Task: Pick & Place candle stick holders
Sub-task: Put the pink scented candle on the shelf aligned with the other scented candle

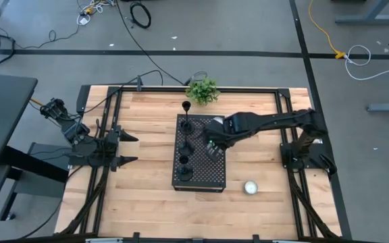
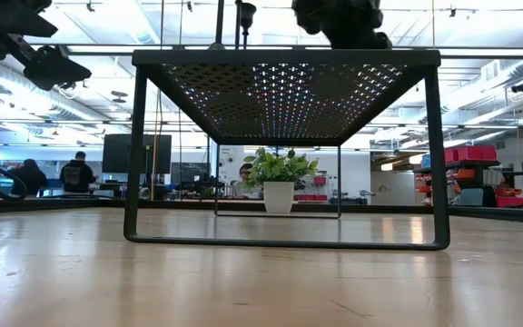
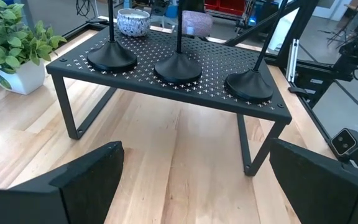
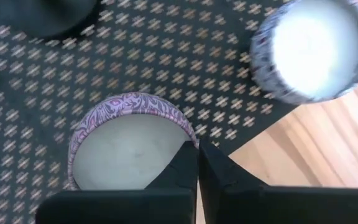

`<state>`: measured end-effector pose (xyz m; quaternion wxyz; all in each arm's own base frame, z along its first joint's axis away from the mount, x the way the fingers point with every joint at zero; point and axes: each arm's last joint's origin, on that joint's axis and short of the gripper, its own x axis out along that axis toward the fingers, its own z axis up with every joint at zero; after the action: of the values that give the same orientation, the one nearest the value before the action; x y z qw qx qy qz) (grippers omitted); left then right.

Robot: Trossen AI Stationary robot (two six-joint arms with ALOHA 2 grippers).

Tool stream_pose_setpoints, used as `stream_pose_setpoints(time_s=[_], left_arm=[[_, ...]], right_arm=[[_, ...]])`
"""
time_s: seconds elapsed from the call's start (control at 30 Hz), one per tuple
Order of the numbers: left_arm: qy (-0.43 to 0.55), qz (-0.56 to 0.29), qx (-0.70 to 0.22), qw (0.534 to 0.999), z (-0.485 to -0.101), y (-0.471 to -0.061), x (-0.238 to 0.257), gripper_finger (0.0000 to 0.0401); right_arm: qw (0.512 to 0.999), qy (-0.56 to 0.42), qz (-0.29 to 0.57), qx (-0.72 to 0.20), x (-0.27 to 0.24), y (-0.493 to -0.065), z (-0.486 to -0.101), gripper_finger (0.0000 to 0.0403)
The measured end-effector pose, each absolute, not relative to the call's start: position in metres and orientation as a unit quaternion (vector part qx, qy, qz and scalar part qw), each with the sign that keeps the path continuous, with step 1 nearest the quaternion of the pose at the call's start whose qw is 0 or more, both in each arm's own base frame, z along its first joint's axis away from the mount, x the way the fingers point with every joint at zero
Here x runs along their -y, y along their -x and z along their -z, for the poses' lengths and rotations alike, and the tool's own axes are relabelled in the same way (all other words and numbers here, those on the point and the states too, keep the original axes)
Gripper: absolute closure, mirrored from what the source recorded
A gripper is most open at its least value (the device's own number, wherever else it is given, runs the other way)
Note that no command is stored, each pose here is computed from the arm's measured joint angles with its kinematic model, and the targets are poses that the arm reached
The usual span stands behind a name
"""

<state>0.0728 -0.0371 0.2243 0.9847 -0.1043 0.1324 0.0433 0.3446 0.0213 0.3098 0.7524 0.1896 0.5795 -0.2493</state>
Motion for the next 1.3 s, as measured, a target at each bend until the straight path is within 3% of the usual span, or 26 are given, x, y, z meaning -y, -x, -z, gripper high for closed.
stream_pose_setpoints(time_s=[0.67,1.3], left_arm=[[0.104,-0.040,-0.135,0.985,-0.2239,-0.0727,0.0372,0.0002],[0.104,-0.040,-0.135,0.985,-0.2240,-0.0726,0.0372,0.0002]], right_arm=[[0.754,-0.173,0.247,-0.584,-0.0172,-0.3433,-0.3106,0.0400],[0.765,-0.147,0.260,-0.571,-0.0154,-0.3446,-0.3115,0.0302]])
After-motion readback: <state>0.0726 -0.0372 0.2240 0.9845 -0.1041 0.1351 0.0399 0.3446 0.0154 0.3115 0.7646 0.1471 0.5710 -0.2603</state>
